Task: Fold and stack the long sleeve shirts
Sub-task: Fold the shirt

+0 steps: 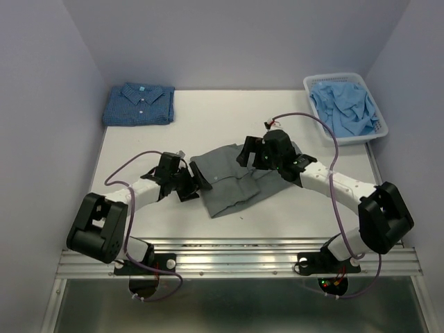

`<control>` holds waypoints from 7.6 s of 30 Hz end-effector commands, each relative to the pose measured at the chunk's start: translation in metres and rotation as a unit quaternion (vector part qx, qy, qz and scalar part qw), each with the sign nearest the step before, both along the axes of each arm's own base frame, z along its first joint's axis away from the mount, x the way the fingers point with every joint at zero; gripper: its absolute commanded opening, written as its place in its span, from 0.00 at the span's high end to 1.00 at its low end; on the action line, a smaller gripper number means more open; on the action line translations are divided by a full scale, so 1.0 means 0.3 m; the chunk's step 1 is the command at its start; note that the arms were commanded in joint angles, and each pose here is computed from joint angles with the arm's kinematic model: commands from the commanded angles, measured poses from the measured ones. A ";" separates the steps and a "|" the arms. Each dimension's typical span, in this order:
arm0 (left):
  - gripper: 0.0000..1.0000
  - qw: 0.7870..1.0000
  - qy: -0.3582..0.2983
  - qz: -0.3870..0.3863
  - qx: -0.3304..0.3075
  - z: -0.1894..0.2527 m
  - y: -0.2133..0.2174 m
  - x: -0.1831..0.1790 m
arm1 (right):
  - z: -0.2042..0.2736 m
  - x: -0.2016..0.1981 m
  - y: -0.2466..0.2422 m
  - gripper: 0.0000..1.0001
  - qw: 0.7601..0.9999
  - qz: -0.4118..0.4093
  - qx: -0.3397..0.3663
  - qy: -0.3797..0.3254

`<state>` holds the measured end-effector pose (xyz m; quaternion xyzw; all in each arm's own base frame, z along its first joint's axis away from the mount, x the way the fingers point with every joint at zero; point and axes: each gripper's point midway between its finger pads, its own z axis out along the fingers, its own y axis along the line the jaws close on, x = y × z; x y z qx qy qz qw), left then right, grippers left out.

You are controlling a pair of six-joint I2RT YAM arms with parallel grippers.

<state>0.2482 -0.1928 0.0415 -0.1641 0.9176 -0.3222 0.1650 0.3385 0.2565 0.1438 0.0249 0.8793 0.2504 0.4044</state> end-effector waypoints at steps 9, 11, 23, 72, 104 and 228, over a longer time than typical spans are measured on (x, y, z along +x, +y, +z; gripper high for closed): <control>1.00 1.000 -0.002 0.001 -0.019 -0.062 -0.048 0.061 | -0.056 -0.012 0.002 0.00 0.996 0.058 -0.070 0.000; 1.00 1.000 -0.001 -0.001 -0.013 -0.061 -0.043 0.060 | -0.078 0.004 -0.001 0.01 0.993 0.067 -0.097 0.006; 1.00 0.997 0.006 0.009 0.082 0.146 0.018 0.064 | -0.248 0.025 0.105 0.86 0.983 0.130 -0.114 0.067; 1.00 0.984 -0.115 -0.098 0.093 0.491 -0.001 0.069 | -0.148 -0.023 -0.115 0.35 0.981 -0.019 -0.179 0.067; 1.00 0.945 -0.103 -0.310 0.028 0.464 -0.591 0.088 | -0.499 -0.122 -0.245 0.83 0.972 -0.009 -0.147 0.181; 0.01 0.989 -0.008 -0.130 0.068 -0.096 -0.243 0.445 | -0.440 -0.191 -0.084 0.00 0.960 0.181 0.113 0.180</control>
